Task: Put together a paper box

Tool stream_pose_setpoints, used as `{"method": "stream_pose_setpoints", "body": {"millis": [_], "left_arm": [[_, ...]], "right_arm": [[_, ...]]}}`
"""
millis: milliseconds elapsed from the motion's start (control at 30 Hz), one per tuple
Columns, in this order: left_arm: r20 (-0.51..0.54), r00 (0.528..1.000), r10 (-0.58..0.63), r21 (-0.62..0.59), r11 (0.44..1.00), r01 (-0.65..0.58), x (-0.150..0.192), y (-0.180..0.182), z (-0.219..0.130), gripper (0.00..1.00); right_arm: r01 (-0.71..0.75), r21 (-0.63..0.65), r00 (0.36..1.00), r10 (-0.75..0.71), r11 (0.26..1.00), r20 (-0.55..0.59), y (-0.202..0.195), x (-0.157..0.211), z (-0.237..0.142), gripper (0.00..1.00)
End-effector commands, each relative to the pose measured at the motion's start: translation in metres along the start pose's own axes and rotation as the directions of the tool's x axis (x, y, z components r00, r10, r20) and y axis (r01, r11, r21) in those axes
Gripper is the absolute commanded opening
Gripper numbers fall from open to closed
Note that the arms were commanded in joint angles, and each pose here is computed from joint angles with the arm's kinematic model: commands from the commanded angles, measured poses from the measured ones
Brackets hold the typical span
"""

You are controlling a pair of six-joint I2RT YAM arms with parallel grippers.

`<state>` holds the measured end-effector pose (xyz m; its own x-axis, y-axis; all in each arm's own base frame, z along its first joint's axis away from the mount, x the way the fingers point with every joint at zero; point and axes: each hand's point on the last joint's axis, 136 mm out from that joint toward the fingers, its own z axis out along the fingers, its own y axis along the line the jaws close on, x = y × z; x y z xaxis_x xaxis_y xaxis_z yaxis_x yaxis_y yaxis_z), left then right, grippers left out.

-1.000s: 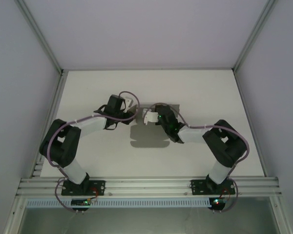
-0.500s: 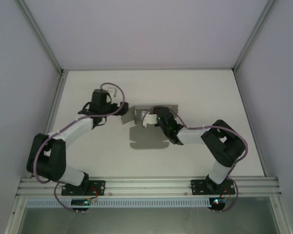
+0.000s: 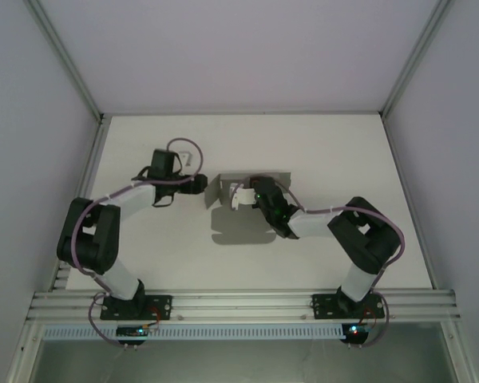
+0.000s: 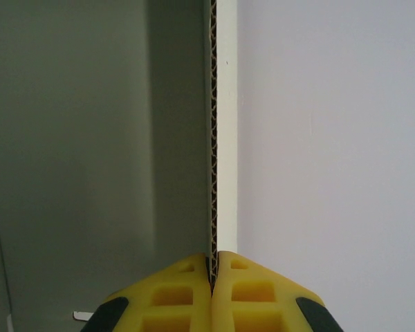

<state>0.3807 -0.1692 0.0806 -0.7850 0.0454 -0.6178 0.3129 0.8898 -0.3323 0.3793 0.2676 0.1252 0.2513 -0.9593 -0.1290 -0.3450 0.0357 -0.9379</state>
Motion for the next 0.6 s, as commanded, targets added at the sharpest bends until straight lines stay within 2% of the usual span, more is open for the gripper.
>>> {"method": "stream_pose_setpoints", "body": {"millis": [0,167,367,567], "left_arm": [[0.023,0.998,0.062,0.125,0.99,-0.065,0.013,-0.032,-0.009,0.79],[0.123,0.985,0.125,0.202,0.968,-0.148,0.016,-0.059,-0.013,0.76],[0.205,0.955,0.212,0.183,0.951,-0.251,0.02,-0.066,-0.003,0.77],[0.268,0.935,0.232,0.175,0.943,-0.284,0.019,-0.07,0.007,0.74]], "right_arm": [[-0.003,-0.027,0.999,0.002,1.0,-0.037,0.003,0.002,0.0,0.0],[-0.008,-0.031,1.0,0.007,0.999,-0.027,0.004,-0.003,-0.004,0.0],[0.028,0.002,1.0,-0.028,1.0,-0.002,0.003,-0.015,-0.013,0.0],[0.055,0.005,0.998,-0.055,0.998,0.027,0.01,-0.028,-0.031,0.0]]}}
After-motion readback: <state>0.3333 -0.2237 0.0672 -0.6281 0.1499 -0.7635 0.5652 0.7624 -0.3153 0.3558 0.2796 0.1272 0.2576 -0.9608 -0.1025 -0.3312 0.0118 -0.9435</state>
